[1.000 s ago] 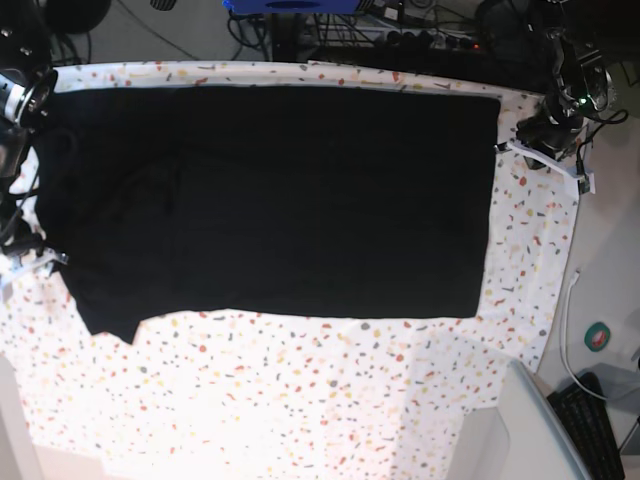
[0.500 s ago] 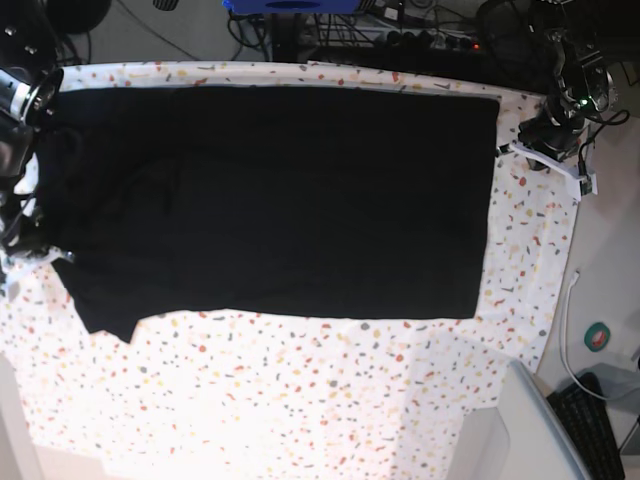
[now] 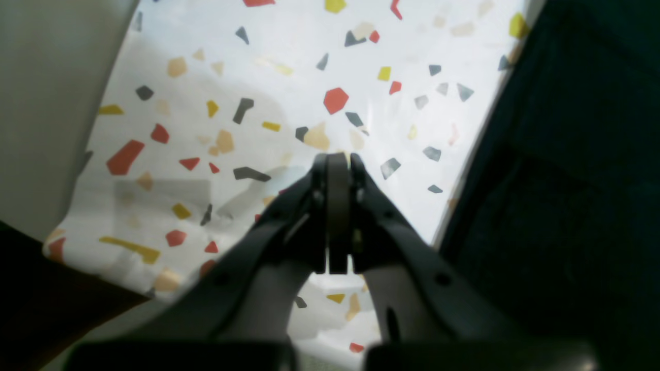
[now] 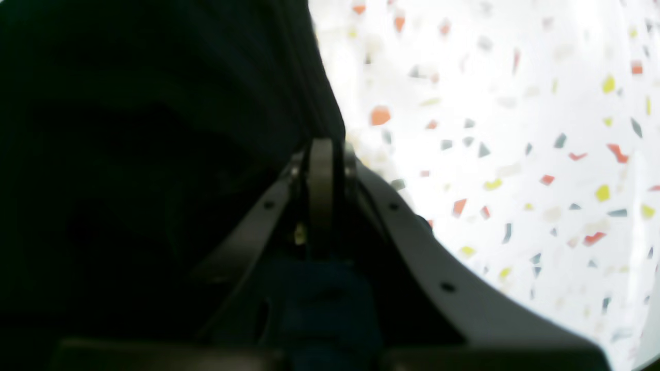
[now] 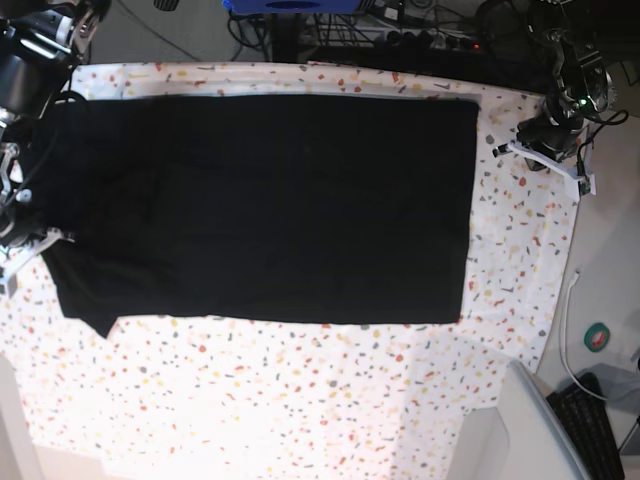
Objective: Layout the t-shirt on the table in an organized manner, then fold the t-shirt properly
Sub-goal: 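Drag the shirt edge with the right gripper to straighten its side, then grasp the shirt's hem corners with both grippers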
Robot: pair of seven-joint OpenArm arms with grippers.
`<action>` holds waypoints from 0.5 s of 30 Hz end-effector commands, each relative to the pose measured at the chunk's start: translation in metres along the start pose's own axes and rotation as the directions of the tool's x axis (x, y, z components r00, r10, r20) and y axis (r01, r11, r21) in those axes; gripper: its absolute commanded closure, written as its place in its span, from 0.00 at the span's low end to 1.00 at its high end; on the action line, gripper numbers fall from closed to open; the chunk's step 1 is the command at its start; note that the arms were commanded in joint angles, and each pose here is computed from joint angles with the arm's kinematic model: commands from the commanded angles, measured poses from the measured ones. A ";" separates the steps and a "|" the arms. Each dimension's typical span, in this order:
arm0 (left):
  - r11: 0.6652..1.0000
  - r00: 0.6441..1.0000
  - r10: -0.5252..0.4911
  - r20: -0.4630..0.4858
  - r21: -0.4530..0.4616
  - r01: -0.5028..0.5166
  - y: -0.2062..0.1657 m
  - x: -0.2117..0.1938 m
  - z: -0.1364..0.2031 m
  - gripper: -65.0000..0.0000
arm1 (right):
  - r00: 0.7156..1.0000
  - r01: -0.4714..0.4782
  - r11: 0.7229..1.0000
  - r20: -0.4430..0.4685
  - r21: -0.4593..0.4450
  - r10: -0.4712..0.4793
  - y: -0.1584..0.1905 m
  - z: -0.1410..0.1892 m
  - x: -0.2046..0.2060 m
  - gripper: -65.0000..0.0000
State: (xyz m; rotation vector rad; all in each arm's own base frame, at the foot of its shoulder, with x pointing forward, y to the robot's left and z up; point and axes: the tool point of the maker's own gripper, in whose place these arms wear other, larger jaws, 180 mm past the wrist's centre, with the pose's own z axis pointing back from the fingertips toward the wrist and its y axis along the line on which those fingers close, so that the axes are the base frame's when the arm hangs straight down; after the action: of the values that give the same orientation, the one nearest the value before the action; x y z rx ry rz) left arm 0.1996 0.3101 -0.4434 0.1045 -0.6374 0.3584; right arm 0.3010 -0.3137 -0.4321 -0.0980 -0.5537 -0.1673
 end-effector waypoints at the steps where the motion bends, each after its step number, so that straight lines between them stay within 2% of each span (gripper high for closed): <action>1: 1.000 0.999 -0.014 0.037 0.001 0.014 0.002 0.012 0.002 1.00 | 0.999 -0.011 1.000 0.041 -0.014 0.012 -0.003 0.009 0.011 1.00; 8: 1.000 0.999 -0.015 0.035 -0.003 0.015 0.000 0.012 0.002 1.00 | 0.998 -0.036 0.999 0.042 -0.012 0.036 0.022 0.039 -0.018 1.00; 10: 0.999 0.999 -0.025 0.041 -0.028 0.026 -0.012 0.015 0.000 1.00 | 0.999 -0.036 0.999 0.037 -0.008 0.036 0.028 0.046 -0.026 1.00; 13: 0.996 0.998 -0.056 0.027 -0.074 0.058 -0.034 0.010 -0.004 1.00 | 0.999 -0.035 0.999 -0.006 0.003 0.035 0.034 0.046 -0.040 1.00; 15: 0.991 0.997 -0.074 0.030 -0.106 0.077 -0.049 0.012 -0.007 1.00 | 0.997 -0.027 0.999 -0.071 0.018 0.029 0.038 0.041 -0.055 1.00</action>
State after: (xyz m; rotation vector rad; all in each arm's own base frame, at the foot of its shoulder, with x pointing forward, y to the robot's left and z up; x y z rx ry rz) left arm 0.2230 0.2613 -0.4497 0.0087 -0.6405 0.2541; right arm 0.2303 -0.2586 -0.4388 -0.0705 -0.4410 -0.1406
